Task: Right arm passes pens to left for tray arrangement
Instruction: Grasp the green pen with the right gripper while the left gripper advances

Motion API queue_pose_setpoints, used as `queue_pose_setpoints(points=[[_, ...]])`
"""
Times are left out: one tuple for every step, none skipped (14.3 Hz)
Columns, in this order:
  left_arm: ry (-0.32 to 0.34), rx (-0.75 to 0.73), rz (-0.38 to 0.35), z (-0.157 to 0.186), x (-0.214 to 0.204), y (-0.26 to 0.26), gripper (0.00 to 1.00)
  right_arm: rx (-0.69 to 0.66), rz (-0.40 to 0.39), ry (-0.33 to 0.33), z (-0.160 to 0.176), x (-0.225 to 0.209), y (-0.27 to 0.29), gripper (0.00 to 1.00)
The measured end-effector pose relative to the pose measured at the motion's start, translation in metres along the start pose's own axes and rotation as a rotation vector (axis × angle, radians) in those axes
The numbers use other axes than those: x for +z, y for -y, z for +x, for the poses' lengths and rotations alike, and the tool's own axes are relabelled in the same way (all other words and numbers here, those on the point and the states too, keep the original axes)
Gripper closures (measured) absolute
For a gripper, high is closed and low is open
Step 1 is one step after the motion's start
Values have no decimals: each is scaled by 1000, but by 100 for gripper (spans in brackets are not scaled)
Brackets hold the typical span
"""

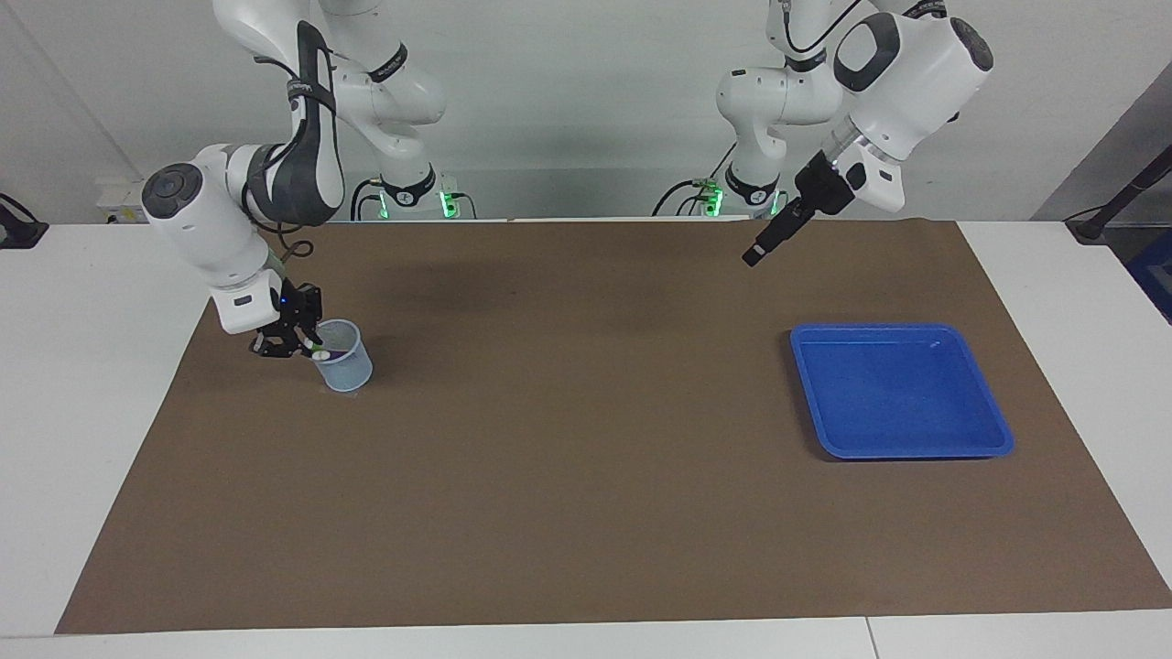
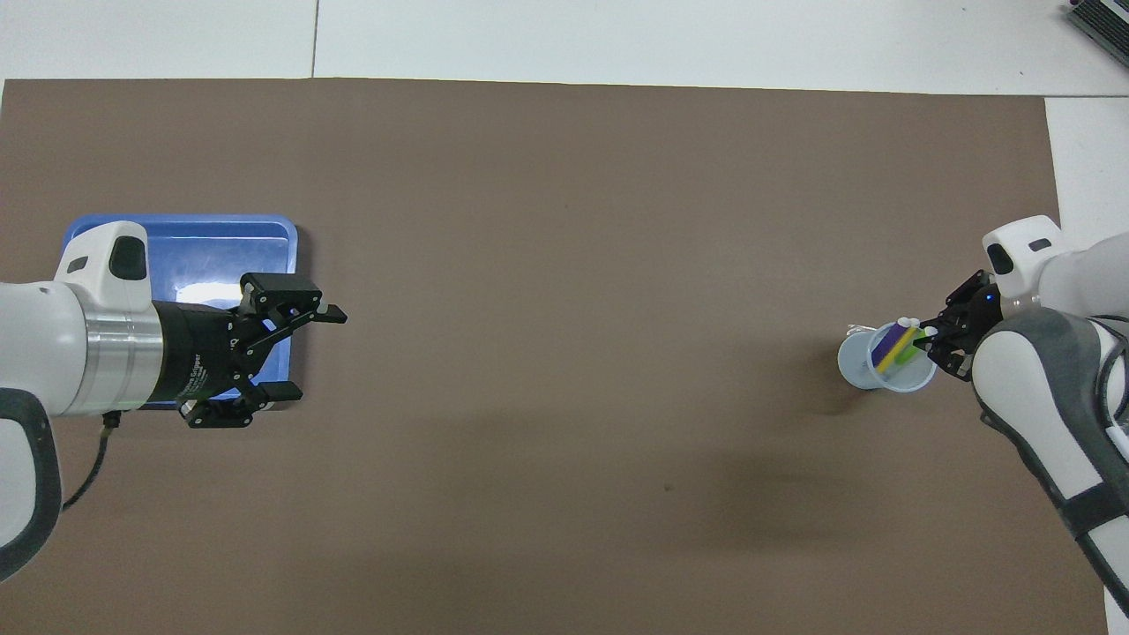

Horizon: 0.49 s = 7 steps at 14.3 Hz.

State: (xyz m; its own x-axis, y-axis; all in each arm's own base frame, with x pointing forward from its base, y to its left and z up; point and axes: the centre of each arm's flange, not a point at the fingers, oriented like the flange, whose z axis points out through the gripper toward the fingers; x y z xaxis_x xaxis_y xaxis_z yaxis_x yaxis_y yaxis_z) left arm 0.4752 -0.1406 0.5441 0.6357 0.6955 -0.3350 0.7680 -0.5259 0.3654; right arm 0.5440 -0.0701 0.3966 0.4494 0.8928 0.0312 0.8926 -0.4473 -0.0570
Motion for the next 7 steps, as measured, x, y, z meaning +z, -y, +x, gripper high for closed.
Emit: queue_pose_setpoints(points=[[10, -69, -32, -3, 6, 1, 0, 0, 3, 1, 0, -1, 0, 79], [30, -129, -61, -5, 10, 3, 0, 2, 6, 2, 0, -3, 0, 79], [56, -173, -83, -5, 13, 6, 0, 11, 9, 2, 1, -6, -1, 81], [82, -204, -98, -5, 14, 8, 0, 28, 17, 5, 2, -10, -1, 81], [104, -225, -105, -5, 15, 9, 0, 50, 26, 8, 3, -16, -1, 81], [122, -236, -104, -6, 14, 10, 0, 75, 38, 12, 6, -25, -1, 81], [137, -241, -100, -7, 14, 11, 0, 104, 48, 16, 9, -37, 0, 81]])
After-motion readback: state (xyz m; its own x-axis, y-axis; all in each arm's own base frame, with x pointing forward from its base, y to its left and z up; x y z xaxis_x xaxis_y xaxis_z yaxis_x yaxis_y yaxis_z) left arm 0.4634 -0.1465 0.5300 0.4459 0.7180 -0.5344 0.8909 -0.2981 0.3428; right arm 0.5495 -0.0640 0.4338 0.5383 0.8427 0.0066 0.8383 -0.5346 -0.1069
